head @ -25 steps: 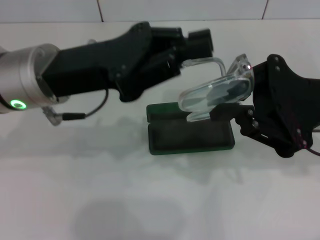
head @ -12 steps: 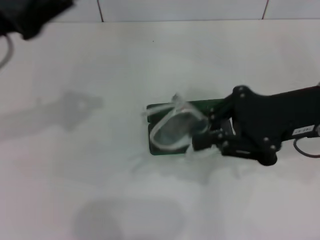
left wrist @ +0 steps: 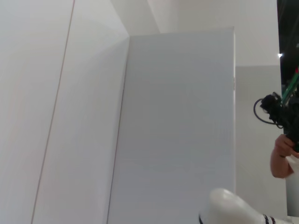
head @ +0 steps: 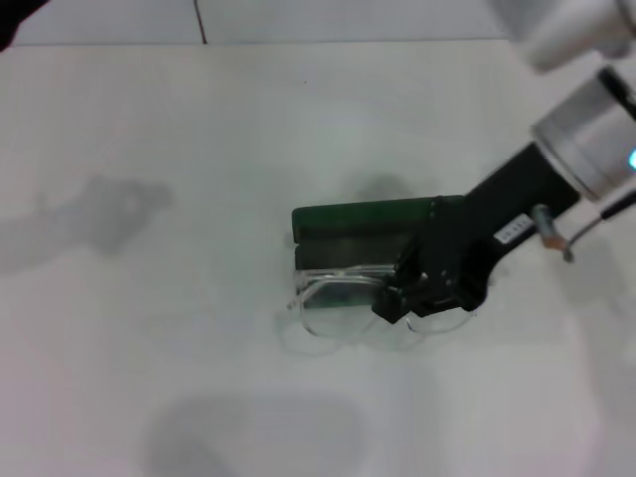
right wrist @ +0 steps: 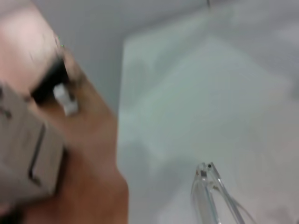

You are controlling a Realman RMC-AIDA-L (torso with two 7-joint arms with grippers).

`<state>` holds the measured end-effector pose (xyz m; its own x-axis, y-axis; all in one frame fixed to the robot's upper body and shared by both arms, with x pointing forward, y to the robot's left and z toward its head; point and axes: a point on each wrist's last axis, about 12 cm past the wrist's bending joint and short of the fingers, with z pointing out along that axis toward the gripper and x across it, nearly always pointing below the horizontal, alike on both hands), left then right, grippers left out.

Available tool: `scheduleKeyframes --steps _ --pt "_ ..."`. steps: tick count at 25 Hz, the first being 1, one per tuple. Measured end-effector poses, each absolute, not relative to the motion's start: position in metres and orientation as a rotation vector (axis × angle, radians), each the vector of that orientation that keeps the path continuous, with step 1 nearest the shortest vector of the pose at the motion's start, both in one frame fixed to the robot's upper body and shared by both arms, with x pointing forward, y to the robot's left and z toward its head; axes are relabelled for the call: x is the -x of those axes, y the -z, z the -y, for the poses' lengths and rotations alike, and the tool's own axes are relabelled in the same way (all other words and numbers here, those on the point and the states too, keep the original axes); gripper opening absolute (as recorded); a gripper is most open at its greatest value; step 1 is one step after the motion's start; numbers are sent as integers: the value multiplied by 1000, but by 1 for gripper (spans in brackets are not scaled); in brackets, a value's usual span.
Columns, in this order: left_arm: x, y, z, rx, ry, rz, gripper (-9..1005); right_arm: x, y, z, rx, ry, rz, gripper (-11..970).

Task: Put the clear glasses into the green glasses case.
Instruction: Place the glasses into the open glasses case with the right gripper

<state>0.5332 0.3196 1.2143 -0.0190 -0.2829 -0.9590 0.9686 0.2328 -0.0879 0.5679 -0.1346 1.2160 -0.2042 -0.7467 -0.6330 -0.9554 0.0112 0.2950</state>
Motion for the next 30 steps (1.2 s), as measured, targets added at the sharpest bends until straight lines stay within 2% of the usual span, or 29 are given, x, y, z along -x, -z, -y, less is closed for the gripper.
scheduleKeyframes --steps 7,13,30 --pt "-534 -1214 -314 -805 1208 -1143 106 -586 -1228 102 1905 -734 -2193 111" --pt "-531 -1210 -315 -787 1210 -1149 105 -596 -1212 92 1901 -569 -2230 111" --pt "-530 -1207 -314 -781 1210 -1150 105 -609 -1187 93 1803 -531 -2240 111"
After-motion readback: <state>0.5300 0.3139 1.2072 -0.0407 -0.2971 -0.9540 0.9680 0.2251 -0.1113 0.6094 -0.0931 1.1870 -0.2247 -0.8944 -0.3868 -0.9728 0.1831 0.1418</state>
